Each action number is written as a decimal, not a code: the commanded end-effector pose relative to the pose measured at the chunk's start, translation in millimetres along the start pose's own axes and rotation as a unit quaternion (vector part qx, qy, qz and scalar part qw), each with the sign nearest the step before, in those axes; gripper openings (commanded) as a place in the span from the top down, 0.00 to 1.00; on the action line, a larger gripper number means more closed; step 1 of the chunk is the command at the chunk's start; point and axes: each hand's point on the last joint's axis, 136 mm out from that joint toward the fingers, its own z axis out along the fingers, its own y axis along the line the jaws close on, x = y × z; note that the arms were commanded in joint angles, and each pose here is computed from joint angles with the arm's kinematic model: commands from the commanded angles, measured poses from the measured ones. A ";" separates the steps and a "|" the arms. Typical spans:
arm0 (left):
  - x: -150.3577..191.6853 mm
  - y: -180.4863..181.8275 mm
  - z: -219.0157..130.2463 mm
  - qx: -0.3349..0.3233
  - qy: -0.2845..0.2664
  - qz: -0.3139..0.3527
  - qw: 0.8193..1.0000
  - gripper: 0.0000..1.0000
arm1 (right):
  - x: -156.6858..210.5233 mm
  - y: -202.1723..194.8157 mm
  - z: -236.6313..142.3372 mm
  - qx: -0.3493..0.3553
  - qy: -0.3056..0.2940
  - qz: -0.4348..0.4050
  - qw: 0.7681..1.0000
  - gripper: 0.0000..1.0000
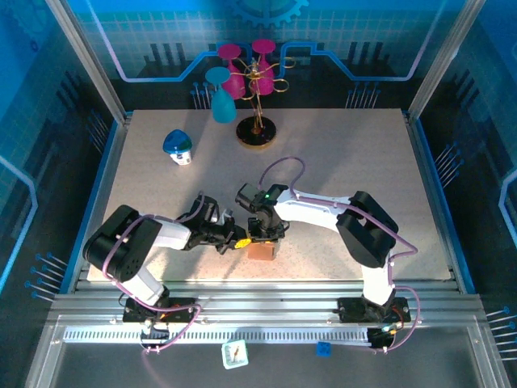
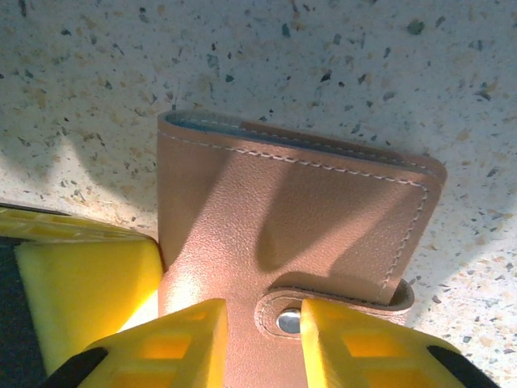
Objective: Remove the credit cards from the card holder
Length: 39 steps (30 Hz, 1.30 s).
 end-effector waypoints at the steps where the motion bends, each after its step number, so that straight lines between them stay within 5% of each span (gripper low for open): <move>1: 5.8 8.9 -0.8 -0.005 0.010 -0.019 1.000 1.00 | 5.5 -6.3 12.4 0.027 0.012 0.004 1.000 0.71; 22: 5.2 3.5 -6.7 -0.014 0.004 -0.010 1.000 1.00 | 11.5 -15.4 12.4 0.090 0.012 -0.032 0.995 0.71; 32: 7.5 -12.3 -14.5 -0.006 -0.001 0.004 1.000 1.00 | 7.1 -14.9 8.8 0.079 -0.010 -0.038 0.996 0.94; 39: 9.2 -20.2 -14.0 -0.001 0.002 0.004 1.000 1.00 | 5.4 -8.3 2.3 0.036 -0.037 -0.044 0.998 1.00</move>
